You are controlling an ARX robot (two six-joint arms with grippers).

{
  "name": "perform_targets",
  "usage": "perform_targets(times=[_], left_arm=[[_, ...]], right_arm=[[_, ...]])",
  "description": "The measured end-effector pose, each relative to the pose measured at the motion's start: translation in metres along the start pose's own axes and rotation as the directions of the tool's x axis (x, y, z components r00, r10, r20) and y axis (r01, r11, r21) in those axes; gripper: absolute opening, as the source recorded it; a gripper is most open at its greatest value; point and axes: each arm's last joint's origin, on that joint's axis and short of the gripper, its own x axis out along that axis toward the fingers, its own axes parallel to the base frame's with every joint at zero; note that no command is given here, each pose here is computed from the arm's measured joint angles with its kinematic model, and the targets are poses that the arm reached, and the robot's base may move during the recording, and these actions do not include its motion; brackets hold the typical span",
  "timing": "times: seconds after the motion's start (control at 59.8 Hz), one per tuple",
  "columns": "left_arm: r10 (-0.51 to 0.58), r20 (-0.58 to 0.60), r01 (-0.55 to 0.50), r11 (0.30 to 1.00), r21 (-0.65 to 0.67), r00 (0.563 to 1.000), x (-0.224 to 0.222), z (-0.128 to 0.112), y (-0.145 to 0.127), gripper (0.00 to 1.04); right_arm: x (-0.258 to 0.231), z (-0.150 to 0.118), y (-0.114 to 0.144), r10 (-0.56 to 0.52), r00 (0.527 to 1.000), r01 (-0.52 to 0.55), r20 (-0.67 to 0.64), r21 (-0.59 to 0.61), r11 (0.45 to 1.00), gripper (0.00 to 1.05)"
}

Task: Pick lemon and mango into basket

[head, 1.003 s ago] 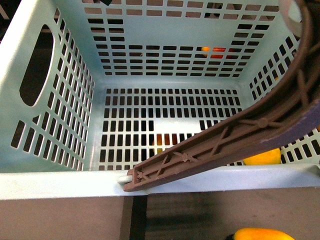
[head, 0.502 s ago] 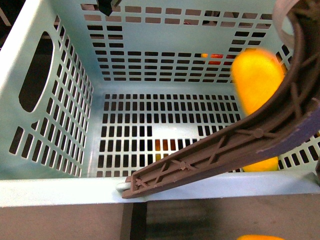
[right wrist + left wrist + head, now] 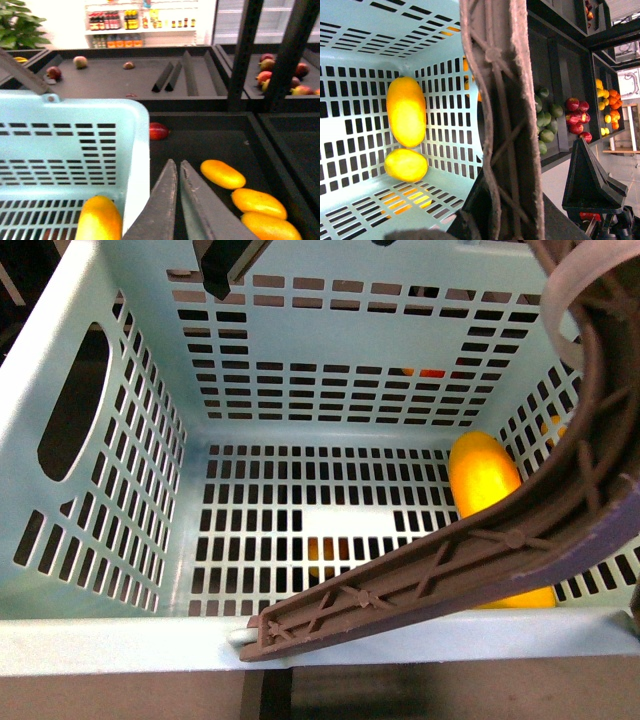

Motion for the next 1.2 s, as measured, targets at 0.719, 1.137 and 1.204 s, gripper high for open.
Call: perform_targets(times=[0.719, 1.137, 1.204], left_arm=[[0.002, 0.003, -0.002, 1.0, 0.003, 1.0, 0.0, 0.0, 0.0, 0.05], [0.002, 0.002, -0.002, 1.0, 0.001, 1.0, 0.0, 0.0, 0.0, 0.05], [0.002, 0.002, -0.002, 1.0, 0.001, 1.0, 0.0, 0.0, 0.0, 0.05]], right_arm=[[-0.04, -0.015, 0.0, 0.005, 1.0, -0.005, 0.024, 0.0, 1.0, 0.02], [-0.051, -0.014, 0.0, 0.005, 1.0, -0.005, 0.027, 0.0, 1.0, 0.02], [-0.053, -0.014, 0.0, 0.005, 1.0, -0.005, 0.027, 0.0, 1.0, 0.02]])
